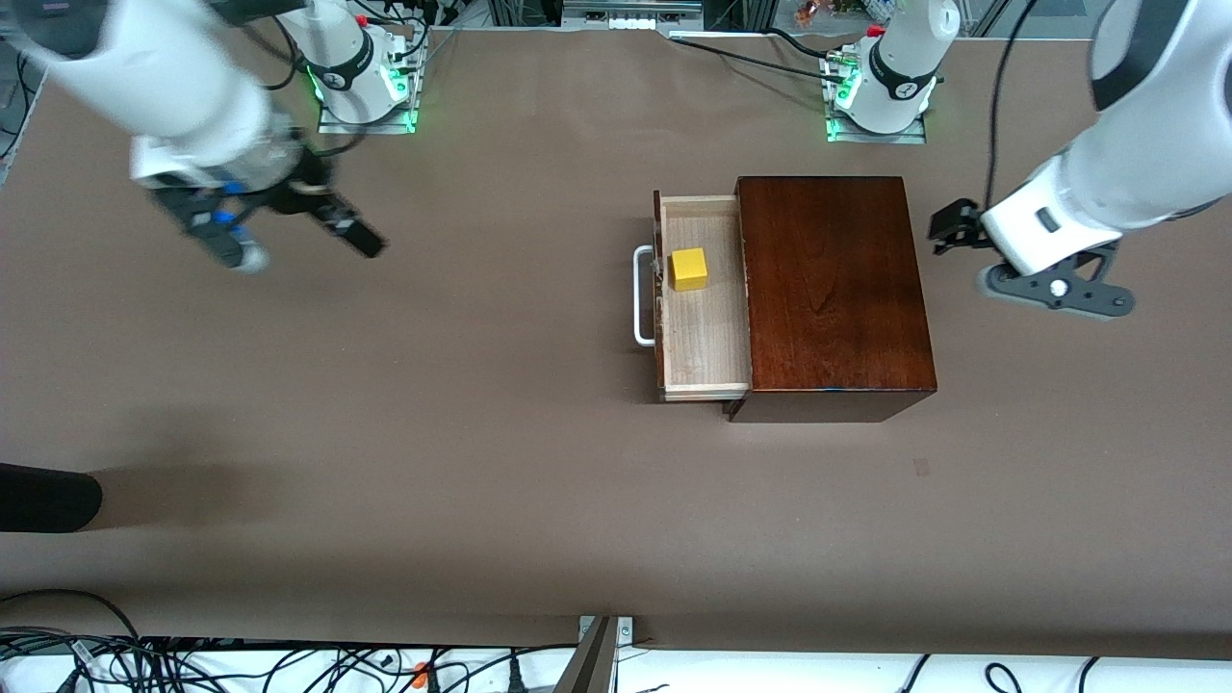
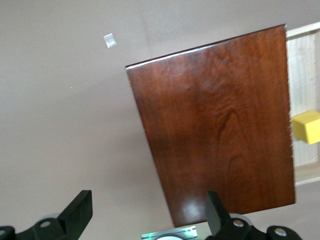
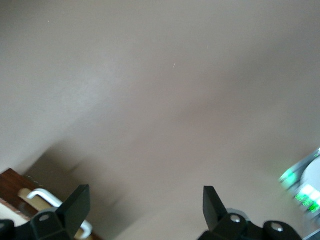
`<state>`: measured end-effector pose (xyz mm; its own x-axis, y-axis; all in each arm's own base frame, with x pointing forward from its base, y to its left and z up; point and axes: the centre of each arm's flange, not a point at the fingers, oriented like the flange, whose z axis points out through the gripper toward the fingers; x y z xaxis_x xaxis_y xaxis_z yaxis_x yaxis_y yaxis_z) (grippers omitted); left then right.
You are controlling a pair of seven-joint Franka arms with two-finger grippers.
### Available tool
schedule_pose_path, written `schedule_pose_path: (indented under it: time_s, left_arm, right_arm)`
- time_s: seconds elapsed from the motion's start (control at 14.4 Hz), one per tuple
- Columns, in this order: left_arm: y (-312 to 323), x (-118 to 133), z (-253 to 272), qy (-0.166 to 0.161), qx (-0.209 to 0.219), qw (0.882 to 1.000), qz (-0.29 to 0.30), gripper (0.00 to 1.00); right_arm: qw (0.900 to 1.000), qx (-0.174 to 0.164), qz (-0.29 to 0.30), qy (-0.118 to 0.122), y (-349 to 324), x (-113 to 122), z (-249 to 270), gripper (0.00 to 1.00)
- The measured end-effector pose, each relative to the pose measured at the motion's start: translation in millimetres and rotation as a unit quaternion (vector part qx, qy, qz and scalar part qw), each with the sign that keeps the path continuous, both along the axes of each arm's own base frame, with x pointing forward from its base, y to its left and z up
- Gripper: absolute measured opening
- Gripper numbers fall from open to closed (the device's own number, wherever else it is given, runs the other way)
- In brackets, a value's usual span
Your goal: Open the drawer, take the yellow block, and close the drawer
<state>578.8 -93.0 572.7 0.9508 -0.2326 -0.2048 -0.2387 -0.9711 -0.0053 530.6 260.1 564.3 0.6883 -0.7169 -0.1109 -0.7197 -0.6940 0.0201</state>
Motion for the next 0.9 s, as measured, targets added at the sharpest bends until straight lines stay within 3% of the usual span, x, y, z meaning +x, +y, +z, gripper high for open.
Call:
schedule_pose_path:
  time_s: [0.21, 0.35, 0.49, 0.7, 0.9]
  left_arm:
    - [30, 4, -5, 0.0, -0.003, 1.0, 0.005, 1.0]
    - [46, 8, -5, -0.005, 0.003, 1.0, 0.021, 1.0]
    - [54, 9, -1, -0.02, 0.012, 0.999, 0.032, 1.0]
    - [55, -3, 11, -0.082, 0.011, 0.996, 0.031, 1.0]
    - [64, -33, 18, -0.095, 0.01, 0.995, 0.039, 1.0]
  right_arm:
    - [0.992, 0.009, -0.123, -0.007, 79, -13, -28, 1.0]
    - [0.977, 0.03, -0.21, -0.012, 134, -24, -46, 1.0]
    - [0.959, 0.043, -0.279, -0.001, 186, -39, -61, 1.0]
    - [0.937, 0.053, -0.346, 0.02, 249, -53, -80, 1.0]
    - [0.92, 0.068, -0.385, 0.019, 293, -58, -107, 1.0]
